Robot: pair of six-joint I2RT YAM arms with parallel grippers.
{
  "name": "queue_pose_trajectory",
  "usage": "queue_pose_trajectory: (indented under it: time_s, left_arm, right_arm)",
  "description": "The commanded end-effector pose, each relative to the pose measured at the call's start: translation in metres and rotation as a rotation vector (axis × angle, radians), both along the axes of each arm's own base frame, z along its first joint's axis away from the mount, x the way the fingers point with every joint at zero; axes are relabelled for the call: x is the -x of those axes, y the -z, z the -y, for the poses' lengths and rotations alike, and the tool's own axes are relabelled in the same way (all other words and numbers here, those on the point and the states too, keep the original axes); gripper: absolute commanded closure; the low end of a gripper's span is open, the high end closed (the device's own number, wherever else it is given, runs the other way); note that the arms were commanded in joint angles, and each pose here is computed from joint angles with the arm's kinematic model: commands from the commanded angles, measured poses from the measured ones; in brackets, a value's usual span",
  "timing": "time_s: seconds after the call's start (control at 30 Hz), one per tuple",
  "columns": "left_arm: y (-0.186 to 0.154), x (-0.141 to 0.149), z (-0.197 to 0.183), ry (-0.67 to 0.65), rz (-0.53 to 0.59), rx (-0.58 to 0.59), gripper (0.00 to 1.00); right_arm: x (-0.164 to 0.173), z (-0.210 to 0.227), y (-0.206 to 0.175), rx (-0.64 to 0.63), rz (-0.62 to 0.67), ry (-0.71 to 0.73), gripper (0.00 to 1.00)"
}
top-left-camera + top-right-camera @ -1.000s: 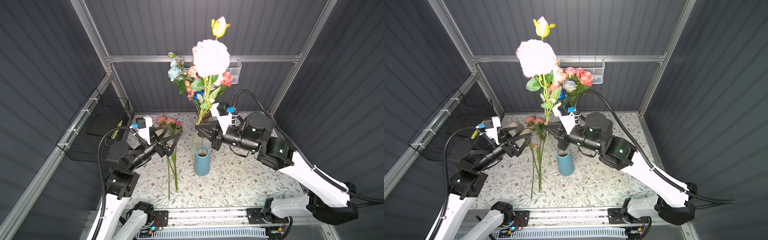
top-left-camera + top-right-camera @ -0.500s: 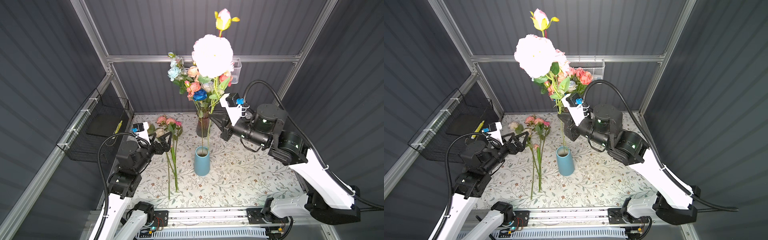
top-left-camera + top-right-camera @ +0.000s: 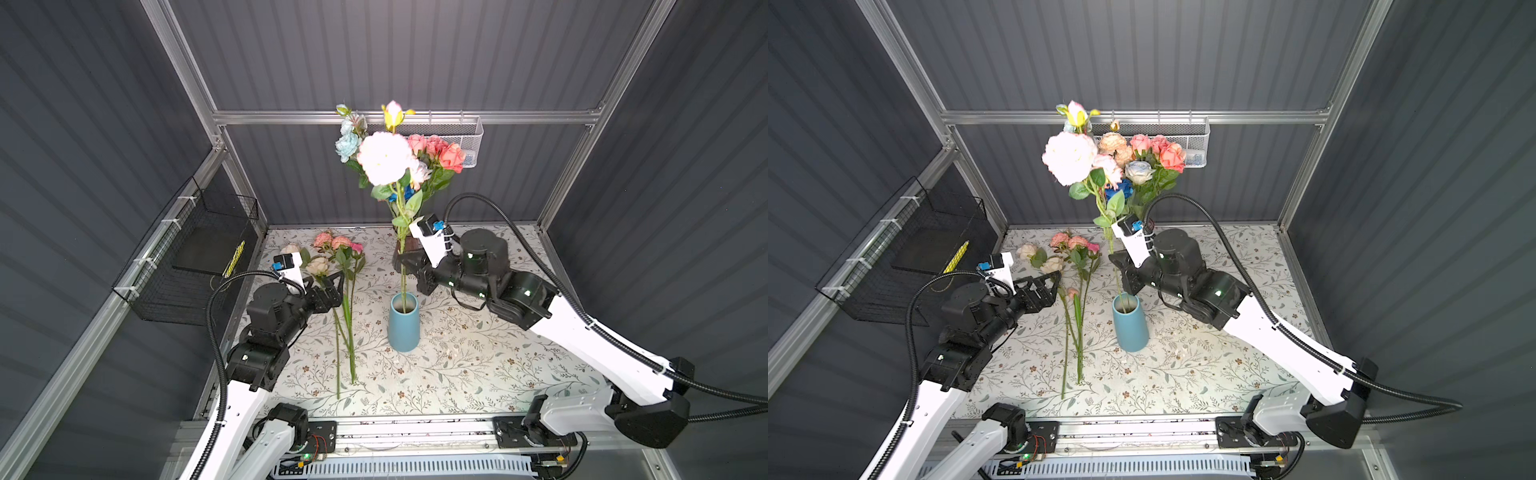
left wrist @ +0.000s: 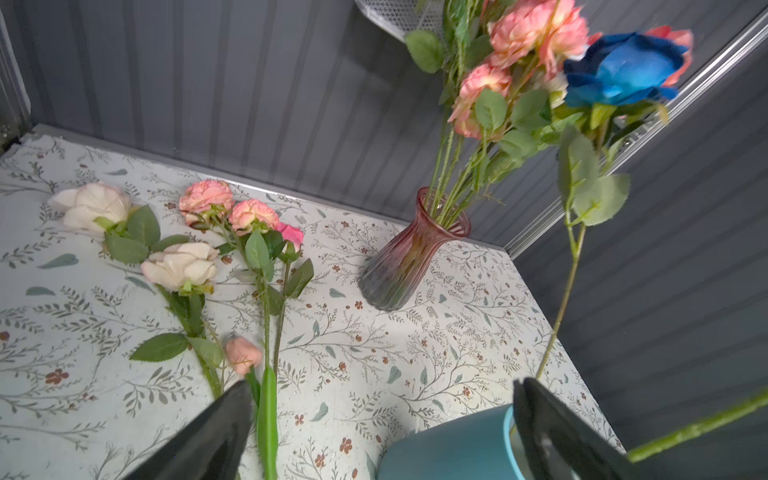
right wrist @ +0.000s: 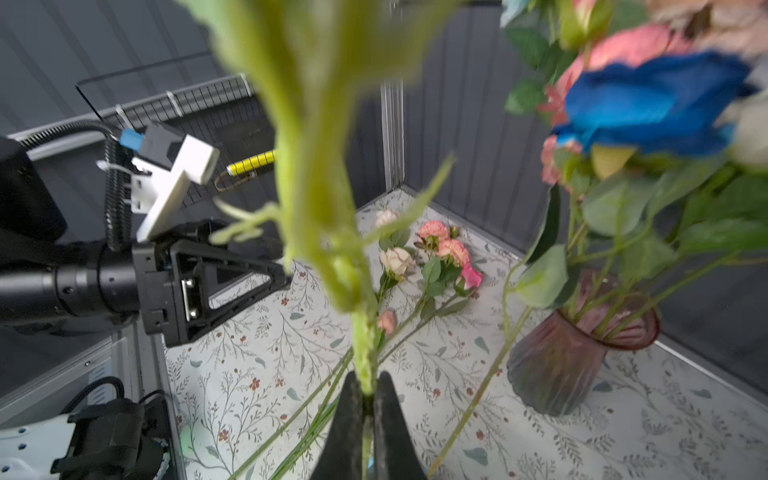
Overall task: Arrange flowers in a vase
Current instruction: Place the flower in the vase.
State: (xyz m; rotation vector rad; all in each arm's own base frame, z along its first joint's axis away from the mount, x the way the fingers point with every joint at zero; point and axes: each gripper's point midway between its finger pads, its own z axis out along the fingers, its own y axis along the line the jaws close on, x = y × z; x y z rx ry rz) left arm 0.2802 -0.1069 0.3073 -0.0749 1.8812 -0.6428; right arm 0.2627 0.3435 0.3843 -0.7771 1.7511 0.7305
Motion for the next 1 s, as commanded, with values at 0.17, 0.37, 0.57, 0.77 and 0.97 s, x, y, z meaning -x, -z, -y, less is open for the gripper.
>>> queue_pose_trajectory:
  time_s: [0.17,0.37,0.57,0.77,0.97]
  left_arm:
    - [0.049,-0.013,-0.001,-0.044,-0.165,0.008,0.02]
    - [0.089,-0.025,-0.002,-0.084,-0.298,-0.021,0.15]
    - [0.156,-0.039,0.000,-0.100,-0.466,-0.095,0.40]
    - [0.221,-0.052,-0.007,-0.148,-0.590,-0.182,0.53]
    - [0.254,-0.051,-0.017,-0.195,-0.663,-0.248,0.66]
  right_arm:
    - [0.008,0.005,0.010,-0.139,-0.065,0.012,0.37]
    - [0.022,0.023,0.008,-0.208,-0.069,0.020,0.13]
    - [0.039,0.045,-0.002,-0.262,-0.051,0.021,0.10]
    - [0.042,0.057,-0.002,-0.268,-0.046,0.046,0.10]
    - [0.044,0.062,0.000,-0.266,-0.043,0.058,0.10]
